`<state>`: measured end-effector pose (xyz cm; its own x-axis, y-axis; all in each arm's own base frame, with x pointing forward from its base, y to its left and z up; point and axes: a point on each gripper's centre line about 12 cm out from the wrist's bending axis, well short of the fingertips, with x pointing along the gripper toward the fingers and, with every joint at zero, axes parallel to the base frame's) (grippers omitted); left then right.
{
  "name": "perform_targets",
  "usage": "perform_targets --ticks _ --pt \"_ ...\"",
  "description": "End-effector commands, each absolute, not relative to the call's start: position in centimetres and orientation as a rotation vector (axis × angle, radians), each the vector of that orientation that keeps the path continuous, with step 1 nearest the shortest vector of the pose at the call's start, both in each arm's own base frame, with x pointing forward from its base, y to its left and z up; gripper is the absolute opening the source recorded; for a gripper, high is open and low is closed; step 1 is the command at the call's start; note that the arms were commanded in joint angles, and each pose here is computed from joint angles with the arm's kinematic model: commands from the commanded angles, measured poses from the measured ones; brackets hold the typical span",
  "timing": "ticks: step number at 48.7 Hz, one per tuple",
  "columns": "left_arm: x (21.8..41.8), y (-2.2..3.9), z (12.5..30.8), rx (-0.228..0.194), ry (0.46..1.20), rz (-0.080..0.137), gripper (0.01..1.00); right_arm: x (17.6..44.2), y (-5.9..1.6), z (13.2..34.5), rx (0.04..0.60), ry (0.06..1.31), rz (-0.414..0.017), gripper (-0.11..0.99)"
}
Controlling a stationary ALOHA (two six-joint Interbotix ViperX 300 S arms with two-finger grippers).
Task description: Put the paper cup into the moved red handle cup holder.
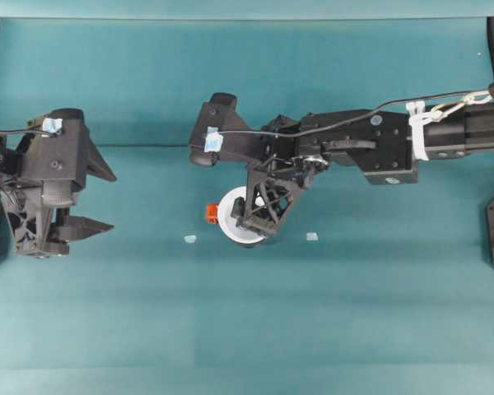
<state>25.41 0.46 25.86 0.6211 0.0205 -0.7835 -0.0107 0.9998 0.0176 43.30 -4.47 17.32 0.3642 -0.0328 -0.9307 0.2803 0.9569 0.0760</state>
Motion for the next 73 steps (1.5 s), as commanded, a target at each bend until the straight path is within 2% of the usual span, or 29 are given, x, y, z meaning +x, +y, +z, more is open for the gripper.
perform_targets --ticks 1,6,18,23,36,47,54,73 --pt "25.6 0.52 26.5 0.01 0.877 0.021 0.937 43.4 -4.47 19.5 0.211 1.135 -0.195 0.92" --pt "25.6 0.48 26.5 0.002 0.877 0.024 0.937 43.0 -4.47 21.4 0.205 1.096 -0.194 0.92" --pt "25.4 0.44 26.4 -0.005 0.879 0.026 0.937 40.4 -4.21 27.8 0.2 0.949 -0.182 0.92" --pt "25.4 0.44 26.5 -0.008 0.877 0.027 0.937 38.8 -4.04 29.1 0.178 0.916 -0.169 0.92" --pt "25.2 0.43 26.5 -0.008 0.873 0.027 0.935 35.5 -2.81 28.2 0.056 0.868 -0.09 0.92" --pt "25.0 0.39 26.5 -0.007 0.871 0.026 0.924 33.9 -2.04 29.0 -0.027 0.714 -0.044 0.92" --pt "25.0 0.39 26.5 -0.007 0.871 0.026 0.923 32.6 -1.65 29.3 -0.031 0.638 -0.036 0.92" --pt "25.0 0.39 26.5 -0.007 0.874 0.026 0.923 29.4 -1.45 28.9 -0.016 0.625 -0.037 0.92"
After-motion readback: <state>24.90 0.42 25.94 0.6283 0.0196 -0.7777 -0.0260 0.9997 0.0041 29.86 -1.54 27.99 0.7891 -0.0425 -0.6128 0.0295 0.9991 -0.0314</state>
